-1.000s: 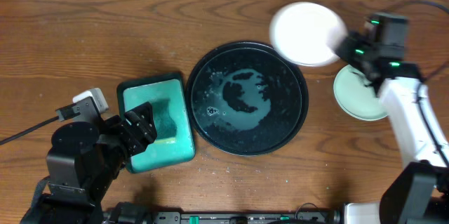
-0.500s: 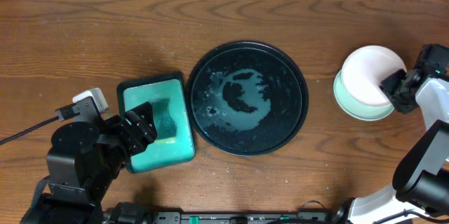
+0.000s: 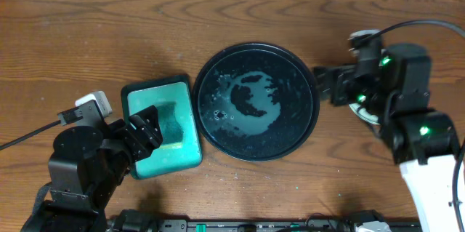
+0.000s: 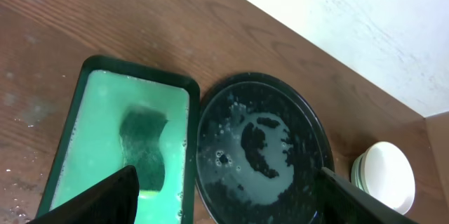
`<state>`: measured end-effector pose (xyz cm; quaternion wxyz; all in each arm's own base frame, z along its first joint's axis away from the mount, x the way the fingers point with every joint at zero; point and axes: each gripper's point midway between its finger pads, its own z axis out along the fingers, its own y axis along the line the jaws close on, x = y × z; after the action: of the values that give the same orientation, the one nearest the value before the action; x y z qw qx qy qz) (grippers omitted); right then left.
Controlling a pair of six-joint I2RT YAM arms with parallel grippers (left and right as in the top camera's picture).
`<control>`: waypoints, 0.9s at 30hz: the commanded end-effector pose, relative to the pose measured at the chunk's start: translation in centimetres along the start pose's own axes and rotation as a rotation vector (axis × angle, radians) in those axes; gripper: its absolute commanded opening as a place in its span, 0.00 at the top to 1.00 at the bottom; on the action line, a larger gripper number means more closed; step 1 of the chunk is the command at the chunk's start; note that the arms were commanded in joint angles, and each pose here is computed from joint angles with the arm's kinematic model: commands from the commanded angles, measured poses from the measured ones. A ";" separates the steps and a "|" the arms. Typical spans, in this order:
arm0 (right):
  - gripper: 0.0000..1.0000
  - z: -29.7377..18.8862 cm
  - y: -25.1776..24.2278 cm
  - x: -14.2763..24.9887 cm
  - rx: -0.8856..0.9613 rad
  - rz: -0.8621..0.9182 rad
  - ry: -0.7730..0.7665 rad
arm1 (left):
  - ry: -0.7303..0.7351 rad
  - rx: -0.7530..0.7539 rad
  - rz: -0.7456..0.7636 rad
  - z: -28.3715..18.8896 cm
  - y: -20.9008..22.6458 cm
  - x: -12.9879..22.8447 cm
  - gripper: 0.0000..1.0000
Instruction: Clean dirty plates on tray and stack at the side
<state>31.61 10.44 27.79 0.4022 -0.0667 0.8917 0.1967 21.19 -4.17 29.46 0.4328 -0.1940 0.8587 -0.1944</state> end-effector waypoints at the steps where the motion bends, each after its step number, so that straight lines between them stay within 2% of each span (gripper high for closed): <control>1: 0.01 -1.1 5.5 0.8 -0.159 -0.134 0.003 | -0.021 -0.001 0.012 -0.4 -0.1 -0.6 0.21; 4: 0.01 -1.1 6.9 2.0 -0.182 -0.176 0.036 | -0.021 -0.001 0.012 -0.4 -0.1 -0.6 0.21; 8: 0.01 -2.1 2.8 2.6 0.027 -0.187 0.052 | -0.021 -0.001 0.012 -0.4 -0.1 -0.6 0.21; 11: 0.01 -3.6 0.7 1.6 0.132 -0.287 -0.046 | -0.021 -0.001 0.012 -0.4 -0.1 -0.6 0.21; 14: 0.01 -4.9 -1.6 1.9 0.219 -0.282 -0.168 | -0.021 -0.001 0.012 -0.4 -0.1 -0.6 0.21; 16: 0.01 -5.3 -2.7 3.3 0.227 -0.262 -0.228 | -0.021 -0.001 0.012 -0.4 -0.1 -0.6 0.21; 17: 0.01 -5.3 -3.4 5.7 0.218 -0.250 -0.246 | -0.021 -0.001 0.012 -0.4 -0.1 -0.6 0.21; 22: 0.01 -4.6 -6.0 10.7 0.270 -0.197 -0.274 | -0.021 -0.001 0.012 -0.4 -0.1 -0.6 0.21; 27: 0.01 -3.8 -7.9 12.1 0.314 -0.189 -0.409 | -0.021 -0.001 0.012 -0.4 -0.1 -0.6 0.21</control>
<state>23.02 2.91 19.51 0.5740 -0.0588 0.8159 0.0364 21.19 -4.17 29.47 0.4326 -0.1940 0.8587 -0.1943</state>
